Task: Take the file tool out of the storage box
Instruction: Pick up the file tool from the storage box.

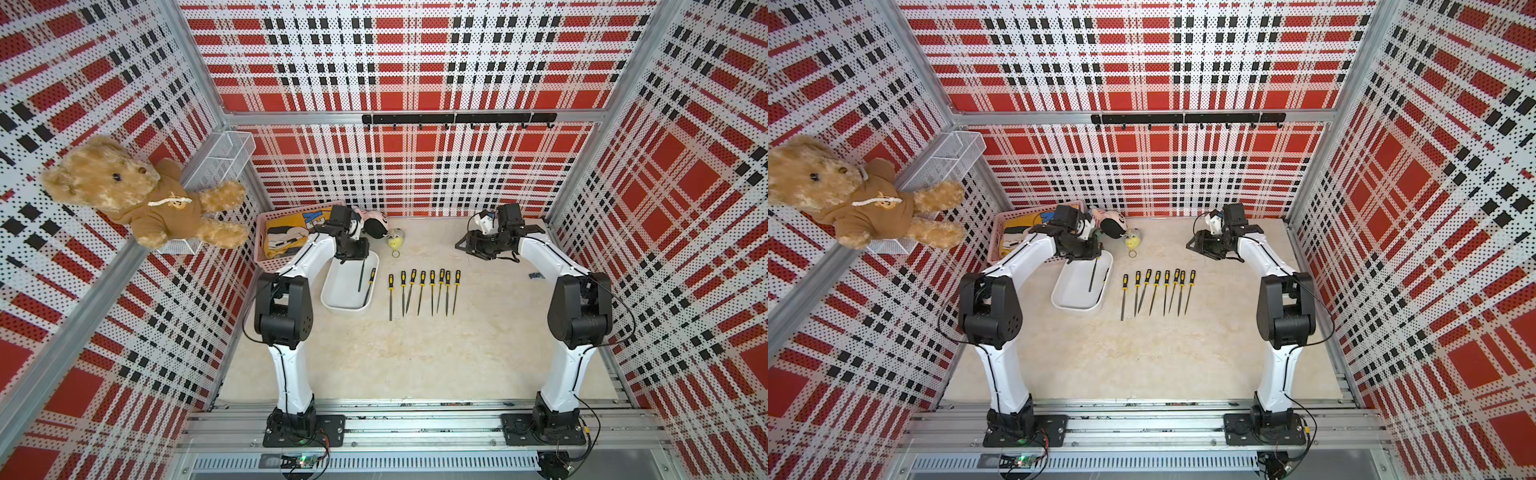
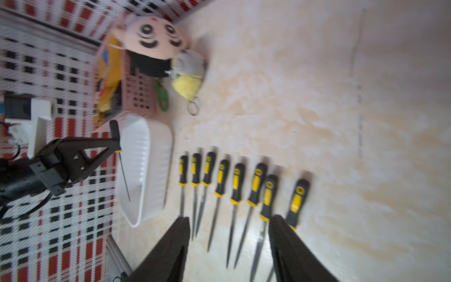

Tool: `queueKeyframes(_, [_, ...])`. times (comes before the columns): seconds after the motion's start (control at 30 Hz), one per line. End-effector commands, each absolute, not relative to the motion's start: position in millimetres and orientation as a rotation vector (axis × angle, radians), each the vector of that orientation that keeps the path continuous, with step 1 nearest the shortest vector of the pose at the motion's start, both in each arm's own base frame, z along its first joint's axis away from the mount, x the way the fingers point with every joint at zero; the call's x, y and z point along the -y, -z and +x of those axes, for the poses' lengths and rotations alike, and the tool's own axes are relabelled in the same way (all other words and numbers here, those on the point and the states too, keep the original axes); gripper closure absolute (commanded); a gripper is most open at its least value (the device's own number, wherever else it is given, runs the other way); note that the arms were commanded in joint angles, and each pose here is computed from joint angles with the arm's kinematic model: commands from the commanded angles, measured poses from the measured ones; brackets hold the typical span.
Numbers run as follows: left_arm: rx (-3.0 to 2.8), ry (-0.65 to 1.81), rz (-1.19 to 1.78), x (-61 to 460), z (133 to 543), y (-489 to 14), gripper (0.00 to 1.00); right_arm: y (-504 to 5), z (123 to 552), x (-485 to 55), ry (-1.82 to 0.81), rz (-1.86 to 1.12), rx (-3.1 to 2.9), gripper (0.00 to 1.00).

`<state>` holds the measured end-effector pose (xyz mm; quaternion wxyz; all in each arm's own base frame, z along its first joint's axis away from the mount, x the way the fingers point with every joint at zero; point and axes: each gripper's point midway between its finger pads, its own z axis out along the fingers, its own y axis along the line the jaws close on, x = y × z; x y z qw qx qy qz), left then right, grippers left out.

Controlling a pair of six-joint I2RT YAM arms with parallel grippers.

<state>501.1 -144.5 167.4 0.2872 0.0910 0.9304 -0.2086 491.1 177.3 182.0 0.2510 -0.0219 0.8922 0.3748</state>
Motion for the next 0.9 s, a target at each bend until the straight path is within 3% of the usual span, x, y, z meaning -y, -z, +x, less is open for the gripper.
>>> queueKeyframes(0.0, [-2.251,0.908,0.517,191.7,475.8,-246.1,1.0,-240.0,480.8,-235.9,-1.273,-0.328,-2.175,0.41])
queueKeyframes(0.17, [-2.111,1.206,0.682,218.2,441.1,-275.8,1.0,-278.5,467.1,-283.7,-1.493,-0.458,-2.002,0.52])
queueKeyframes(0.3, [-2.02,1.368,0.762,228.8,420.0,-292.2,1.0,-300.1,463.2,-310.4,-1.515,-0.537,-1.925,0.5])
queueKeyframes(0.87, [-1.974,1.472,0.791,232.8,410.9,-299.3,1.0,-317.5,438.2,-355.5,-1.682,-0.686,-1.833,0.49])
